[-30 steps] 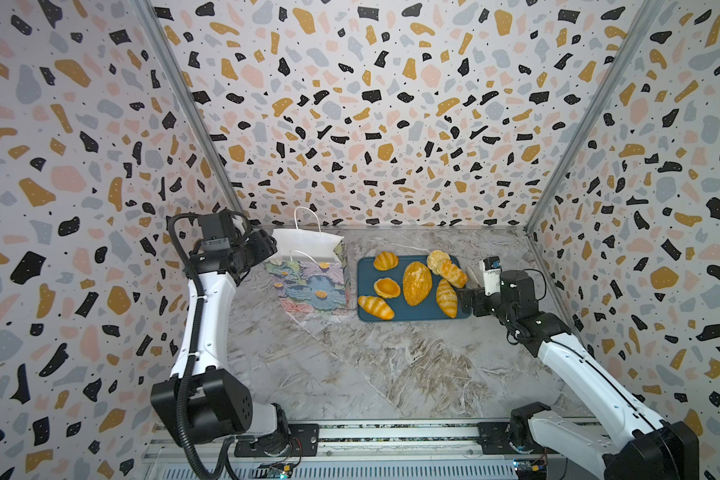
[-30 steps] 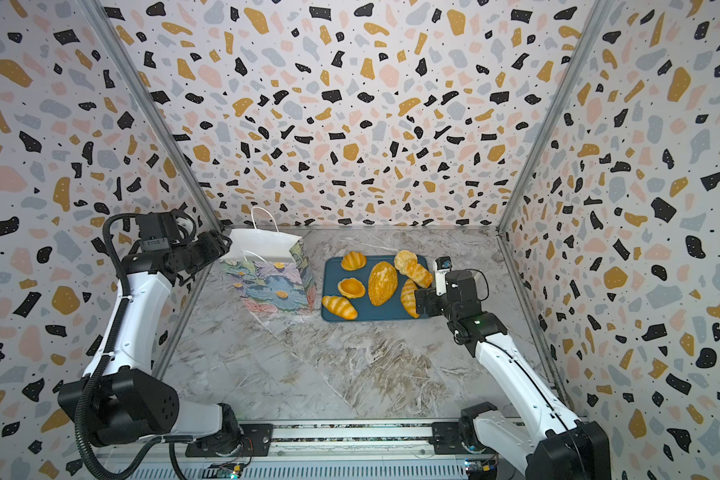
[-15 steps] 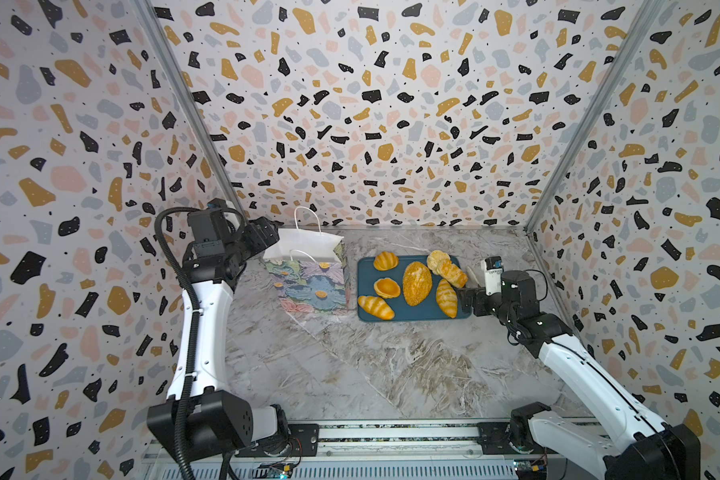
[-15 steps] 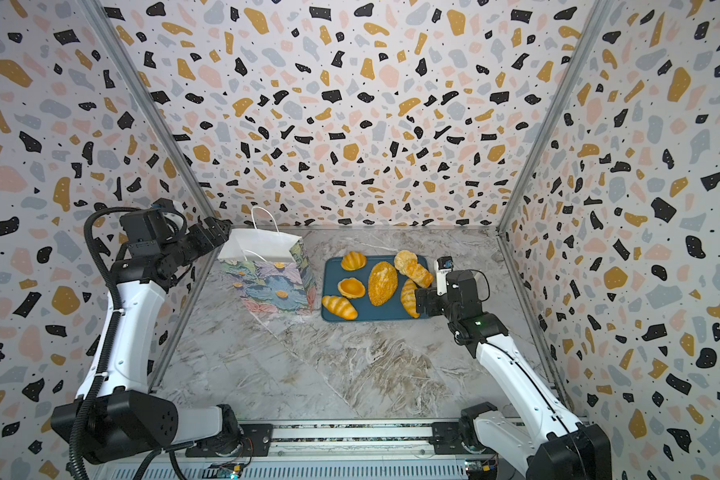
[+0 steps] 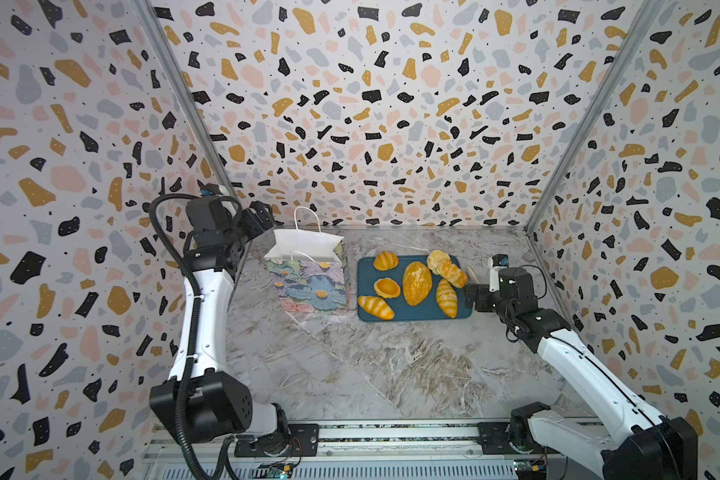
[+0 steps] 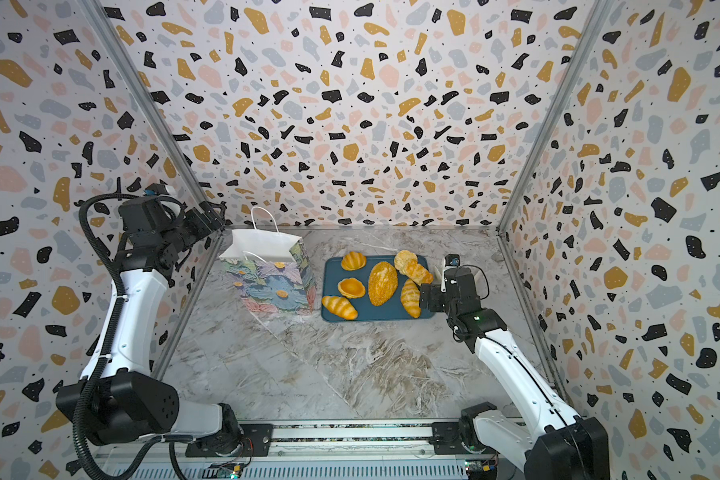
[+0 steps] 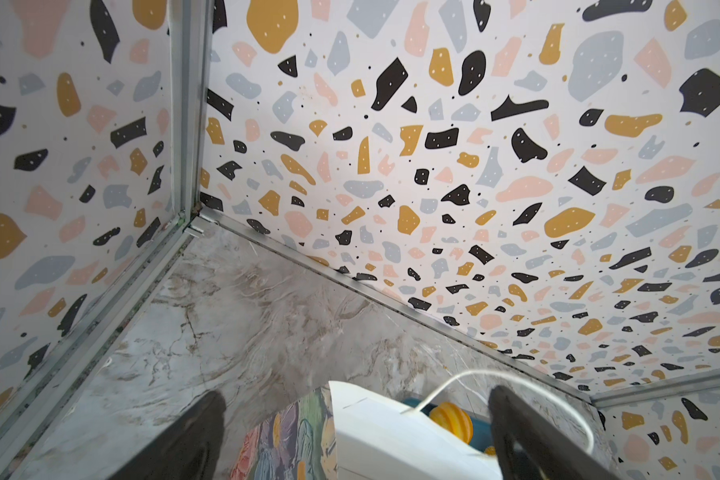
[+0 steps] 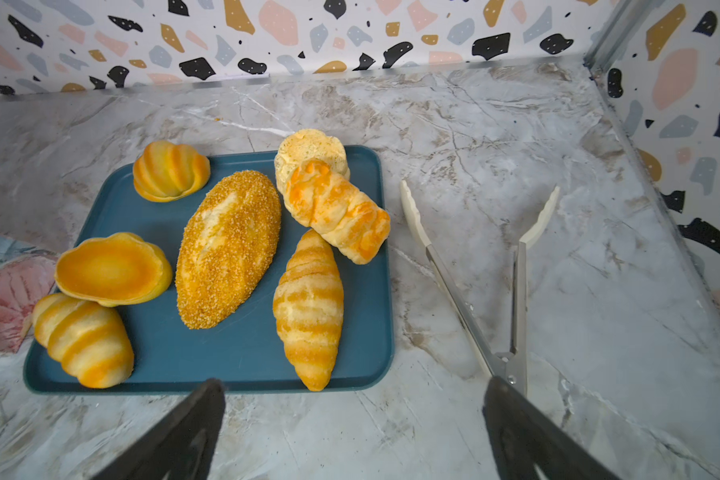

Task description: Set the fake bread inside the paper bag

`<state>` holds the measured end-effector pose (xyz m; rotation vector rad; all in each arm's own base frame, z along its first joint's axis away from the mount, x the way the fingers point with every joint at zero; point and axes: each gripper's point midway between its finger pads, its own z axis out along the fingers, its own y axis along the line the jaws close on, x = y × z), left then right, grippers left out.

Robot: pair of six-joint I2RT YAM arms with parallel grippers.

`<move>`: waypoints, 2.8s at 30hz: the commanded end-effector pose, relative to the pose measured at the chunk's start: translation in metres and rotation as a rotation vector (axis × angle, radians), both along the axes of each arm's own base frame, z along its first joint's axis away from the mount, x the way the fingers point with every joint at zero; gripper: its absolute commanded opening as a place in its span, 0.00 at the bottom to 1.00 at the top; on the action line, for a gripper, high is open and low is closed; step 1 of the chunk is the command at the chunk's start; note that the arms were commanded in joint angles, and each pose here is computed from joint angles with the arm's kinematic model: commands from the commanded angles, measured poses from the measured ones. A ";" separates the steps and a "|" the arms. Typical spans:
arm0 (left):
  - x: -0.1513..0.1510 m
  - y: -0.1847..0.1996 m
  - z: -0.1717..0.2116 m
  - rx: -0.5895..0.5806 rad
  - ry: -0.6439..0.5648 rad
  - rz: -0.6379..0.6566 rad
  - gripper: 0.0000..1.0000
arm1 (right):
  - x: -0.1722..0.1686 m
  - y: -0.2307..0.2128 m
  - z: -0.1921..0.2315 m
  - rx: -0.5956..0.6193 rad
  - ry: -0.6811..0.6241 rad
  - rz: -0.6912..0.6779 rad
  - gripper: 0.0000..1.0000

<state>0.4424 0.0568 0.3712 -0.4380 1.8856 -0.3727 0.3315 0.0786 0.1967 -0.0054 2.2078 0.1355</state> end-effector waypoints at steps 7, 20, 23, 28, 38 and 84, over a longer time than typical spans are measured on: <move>0.007 0.019 0.004 0.062 -0.026 0.065 0.99 | 0.014 -0.026 -0.003 -0.063 0.085 -0.085 0.99; -0.008 0.028 -0.010 0.091 -0.027 0.108 1.00 | 0.050 -0.072 -0.013 -0.078 0.179 -0.200 0.99; -0.012 0.031 -0.010 0.103 -0.036 0.131 0.99 | 0.055 -0.078 -0.020 -0.129 0.186 -0.213 0.99; -0.016 0.031 -0.008 0.103 -0.051 0.137 0.99 | 0.061 -0.086 -0.033 -0.194 0.249 -0.203 0.99; -0.020 0.033 -0.010 0.114 -0.052 0.150 0.99 | 0.073 -0.079 -0.075 -0.211 0.402 -0.125 0.99; -0.018 0.033 -0.019 0.086 -0.054 0.143 1.00 | 0.088 -0.102 -0.152 -0.135 0.580 -0.179 0.83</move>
